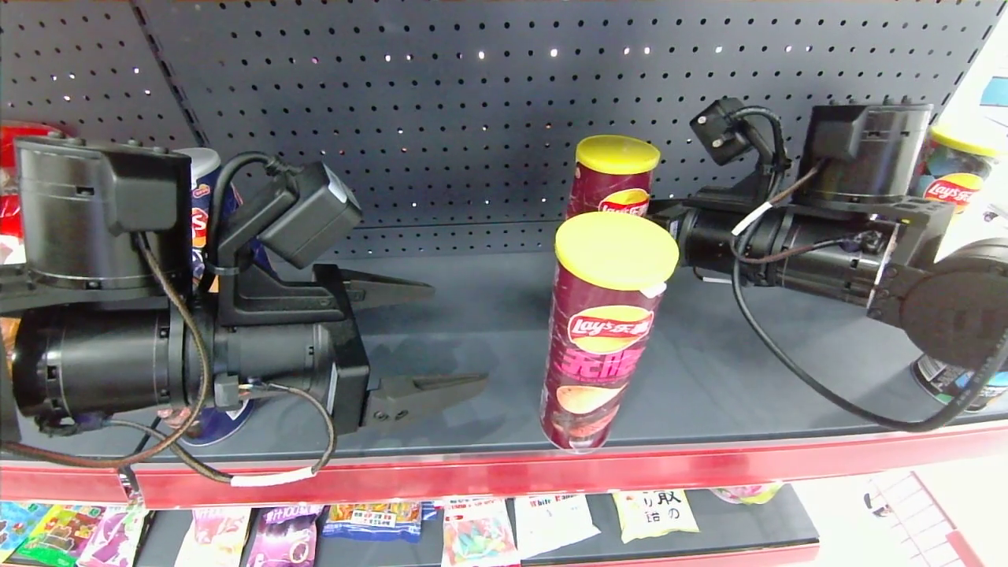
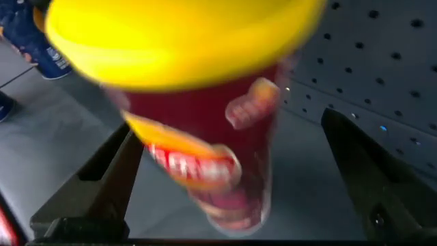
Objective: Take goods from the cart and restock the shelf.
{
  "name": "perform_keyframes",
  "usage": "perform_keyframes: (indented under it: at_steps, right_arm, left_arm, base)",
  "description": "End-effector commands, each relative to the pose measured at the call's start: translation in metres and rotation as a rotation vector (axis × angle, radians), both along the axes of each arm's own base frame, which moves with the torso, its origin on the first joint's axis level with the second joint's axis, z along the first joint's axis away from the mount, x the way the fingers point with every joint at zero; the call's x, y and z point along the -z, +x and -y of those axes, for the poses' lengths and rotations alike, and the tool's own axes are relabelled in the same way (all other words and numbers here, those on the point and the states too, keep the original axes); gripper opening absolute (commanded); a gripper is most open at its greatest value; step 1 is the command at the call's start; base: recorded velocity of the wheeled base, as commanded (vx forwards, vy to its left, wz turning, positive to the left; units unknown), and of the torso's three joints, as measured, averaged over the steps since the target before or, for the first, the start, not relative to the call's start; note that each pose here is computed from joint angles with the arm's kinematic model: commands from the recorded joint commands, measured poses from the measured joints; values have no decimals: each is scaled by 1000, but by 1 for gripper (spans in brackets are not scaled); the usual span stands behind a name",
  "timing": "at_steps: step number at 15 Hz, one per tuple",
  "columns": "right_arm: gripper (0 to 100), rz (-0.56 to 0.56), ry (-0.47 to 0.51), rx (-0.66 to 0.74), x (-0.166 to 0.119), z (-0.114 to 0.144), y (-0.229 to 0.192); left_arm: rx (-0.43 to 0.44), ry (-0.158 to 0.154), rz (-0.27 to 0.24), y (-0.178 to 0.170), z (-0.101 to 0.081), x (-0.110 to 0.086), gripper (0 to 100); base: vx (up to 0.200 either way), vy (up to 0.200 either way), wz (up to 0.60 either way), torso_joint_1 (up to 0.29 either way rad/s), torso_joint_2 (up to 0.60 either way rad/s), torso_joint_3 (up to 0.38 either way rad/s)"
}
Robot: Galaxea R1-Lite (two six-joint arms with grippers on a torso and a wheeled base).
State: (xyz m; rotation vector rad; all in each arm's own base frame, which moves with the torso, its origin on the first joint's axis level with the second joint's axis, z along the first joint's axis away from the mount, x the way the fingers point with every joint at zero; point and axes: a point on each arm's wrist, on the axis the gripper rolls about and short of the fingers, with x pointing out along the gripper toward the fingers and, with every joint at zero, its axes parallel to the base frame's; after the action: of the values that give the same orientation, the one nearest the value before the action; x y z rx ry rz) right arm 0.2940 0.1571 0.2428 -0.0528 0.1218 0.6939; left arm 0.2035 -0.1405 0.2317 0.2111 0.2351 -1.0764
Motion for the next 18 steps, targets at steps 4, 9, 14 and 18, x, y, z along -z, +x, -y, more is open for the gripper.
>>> perform_keyframes:
  at_steps: [4,9,14,18]
  right_arm:
    - [100,46,23,16,-20,27,-47]
    - [100,30,11,40,-12,46,-82]
    - [100,-105,-61,48,-12,71,-131]
    - [100,-120,-66,90,3,93,-160]
  left_arm:
    - [1,2,-1,0,0,1,100]
    - [-4,5,4,-2,-1,0,100]
    - [-8,12,-3,0,0,3,100]
    - [-23,44,-33,8,5,14,100]
  base:
    - [0,0,0,0,0,0]
    - [0,0,0,0,0,0]
    - [0,0,0,0,0,0]
    - [0,0,0,0,0,0]
